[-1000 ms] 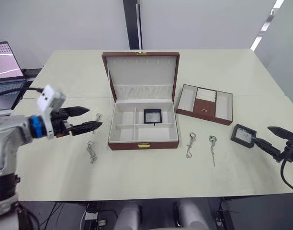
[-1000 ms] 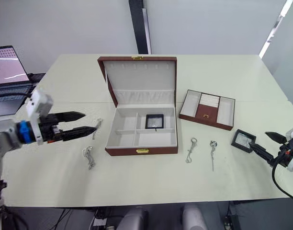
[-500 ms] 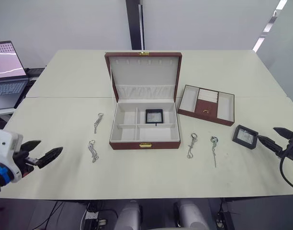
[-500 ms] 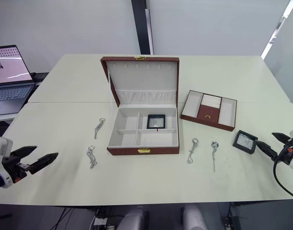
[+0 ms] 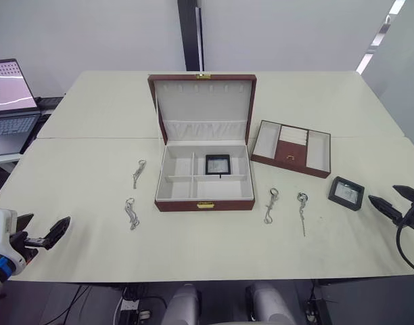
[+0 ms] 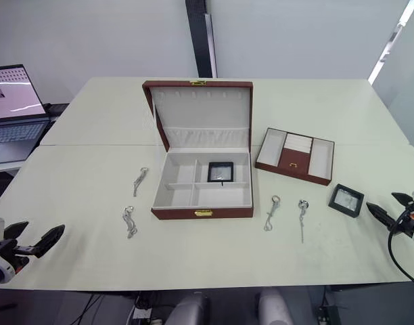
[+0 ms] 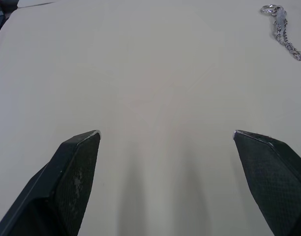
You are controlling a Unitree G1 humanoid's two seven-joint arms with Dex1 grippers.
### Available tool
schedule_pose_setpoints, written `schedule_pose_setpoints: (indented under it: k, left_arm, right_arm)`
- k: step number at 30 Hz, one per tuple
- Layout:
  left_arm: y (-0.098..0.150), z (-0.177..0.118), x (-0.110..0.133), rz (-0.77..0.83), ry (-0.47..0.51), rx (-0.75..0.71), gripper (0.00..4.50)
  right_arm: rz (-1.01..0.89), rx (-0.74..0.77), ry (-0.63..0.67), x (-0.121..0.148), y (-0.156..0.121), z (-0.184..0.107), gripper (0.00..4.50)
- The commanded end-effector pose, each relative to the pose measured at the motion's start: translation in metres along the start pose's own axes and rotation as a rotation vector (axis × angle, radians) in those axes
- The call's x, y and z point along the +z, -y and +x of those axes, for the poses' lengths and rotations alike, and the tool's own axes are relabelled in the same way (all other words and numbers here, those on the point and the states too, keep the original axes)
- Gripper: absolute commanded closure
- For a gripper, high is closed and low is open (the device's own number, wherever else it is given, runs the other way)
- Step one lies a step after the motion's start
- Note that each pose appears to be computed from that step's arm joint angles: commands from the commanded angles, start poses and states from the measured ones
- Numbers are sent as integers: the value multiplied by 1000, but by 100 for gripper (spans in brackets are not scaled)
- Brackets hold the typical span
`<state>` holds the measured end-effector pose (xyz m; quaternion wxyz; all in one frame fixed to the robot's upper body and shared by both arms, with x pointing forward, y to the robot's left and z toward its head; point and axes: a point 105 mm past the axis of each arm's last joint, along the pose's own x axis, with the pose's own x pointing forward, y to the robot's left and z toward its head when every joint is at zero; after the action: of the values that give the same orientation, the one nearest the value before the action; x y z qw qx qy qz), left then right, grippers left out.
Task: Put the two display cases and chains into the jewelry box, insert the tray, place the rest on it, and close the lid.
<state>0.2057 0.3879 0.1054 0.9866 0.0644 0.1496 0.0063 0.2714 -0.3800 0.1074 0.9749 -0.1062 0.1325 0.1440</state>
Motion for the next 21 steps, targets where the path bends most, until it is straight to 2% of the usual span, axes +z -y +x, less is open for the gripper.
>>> schedule_pose_setpoints:
  k: [1,13,18,21]
  left_arm:
    - [-3,-2,9,30,29,7,2]
    - [8,6,11,18,49,-30,2]
    - [20,11,25,-31,130,1,2]
    - [35,15,31,-55,170,-1,2]
  right_arm:
    - [-28,-24,25,8,5,-2,0]
    - [-14,-18,45,10,5,-4,0]
    - [-60,163,96,34,-27,2,0]
    - [-94,309,145,57,-58,13,0]
